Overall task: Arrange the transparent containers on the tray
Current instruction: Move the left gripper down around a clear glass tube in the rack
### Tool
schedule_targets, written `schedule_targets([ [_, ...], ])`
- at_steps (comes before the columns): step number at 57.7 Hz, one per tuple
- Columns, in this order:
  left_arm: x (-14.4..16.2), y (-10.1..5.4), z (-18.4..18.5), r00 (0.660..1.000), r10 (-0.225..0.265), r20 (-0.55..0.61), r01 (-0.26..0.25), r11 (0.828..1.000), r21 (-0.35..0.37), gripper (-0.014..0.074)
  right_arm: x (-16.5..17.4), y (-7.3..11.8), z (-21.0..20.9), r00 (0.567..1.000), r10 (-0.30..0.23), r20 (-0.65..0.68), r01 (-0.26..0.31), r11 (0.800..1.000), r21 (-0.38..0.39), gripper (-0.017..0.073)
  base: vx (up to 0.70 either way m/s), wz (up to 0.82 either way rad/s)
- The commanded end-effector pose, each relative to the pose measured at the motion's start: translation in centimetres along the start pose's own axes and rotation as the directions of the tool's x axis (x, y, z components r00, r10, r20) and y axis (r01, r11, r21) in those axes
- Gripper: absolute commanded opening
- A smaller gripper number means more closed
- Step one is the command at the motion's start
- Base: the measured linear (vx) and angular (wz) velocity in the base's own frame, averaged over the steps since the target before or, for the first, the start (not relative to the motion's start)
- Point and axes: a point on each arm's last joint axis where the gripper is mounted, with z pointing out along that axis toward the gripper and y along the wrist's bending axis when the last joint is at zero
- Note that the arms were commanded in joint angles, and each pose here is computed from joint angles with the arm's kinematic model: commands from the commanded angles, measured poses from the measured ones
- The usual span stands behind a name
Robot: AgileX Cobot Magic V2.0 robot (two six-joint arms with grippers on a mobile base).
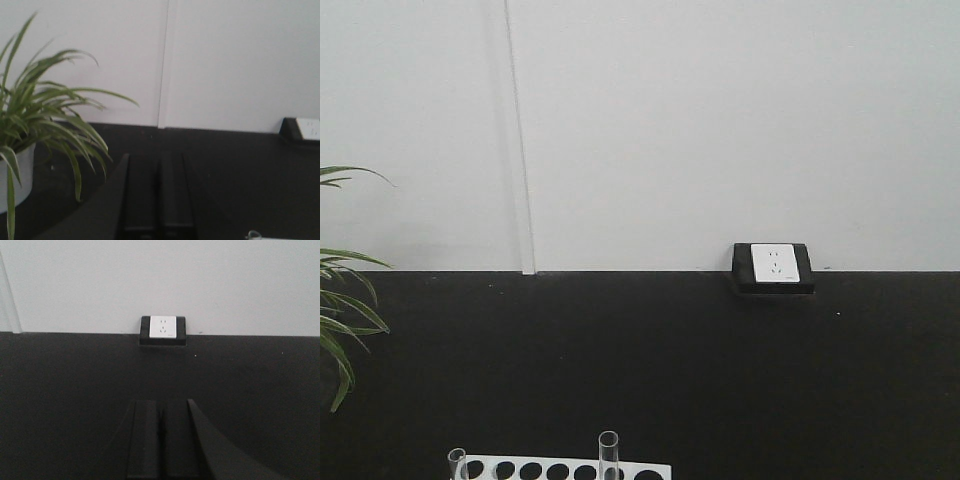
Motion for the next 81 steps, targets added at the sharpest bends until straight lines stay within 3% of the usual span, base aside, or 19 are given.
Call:
schedule_targets([
  [1, -0.9, -0.2, 1.3, 0.999, -0.018, 0.027, 0.018, 1.000, 0.008, 0.0018, -1.6, -0.1, 0.6, 0.997, -0.011, 0.071, 0.010, 1.000, 0.004, -0.0003, 0.00, 0.00],
  [13, 0.5, 0.0, 4.0, 0.995, -0.017, -0.099, 0.015, 1.000, -0.017, 0.0099, -1.2, 0.0, 1.5, 1.000, -0.010, 0.027, 0.010, 1.000, 0.002, 0.0041, 0.00, 0.00],
  [34, 3.0, 0.5, 7.5, 0.963, -0.015, -0.268, 0.002, 0.999, -0.049, 0.0386, -1.1, 0.0, 1.6, 1.000, -0.010, 0.017, 0.010, 1.000, 0.003, 0.0208, 0.00, 0.00],
  [49, 4.7, 0.7, 9.6, 0.938, -0.028, -0.345, 0.006, 0.998, -0.065, 0.0408, -0.7, -0.1, 1.6, 1.000, -0.010, -0.025, 0.010, 1.000, 0.005, 0.0379, 0.00, 0.00],
  [58, 4.5, 0.4, 10.7, 0.962, 0.034, -0.272, -0.040, 0.999, -0.017, 0.0407, -0.7, -0.1, 1.6, 1.000, -0.010, -0.029, 0.010, 1.000, 0.005, 0.0420, 0.00, 0.00],
  [67, 4.0, -1.4, 10.8, 0.975, 0.130, -0.181, -0.115, 0.989, 0.092, 0.0407, -0.6, -0.1, 1.8, 0.999, -0.010, -0.042, 0.010, 1.000, 0.005, 0.0420, 0.00, 0.00],
  [81, 6.2, -3.9, 10.8, 0.966, 0.170, -0.194, -0.125, 0.967, 0.224, 0.0407, -0.2, -0.1, 2.6, 0.997, -0.010, -0.082, 0.010, 1.000, 0.003, 0.0420, 0.00, 0.00],
])
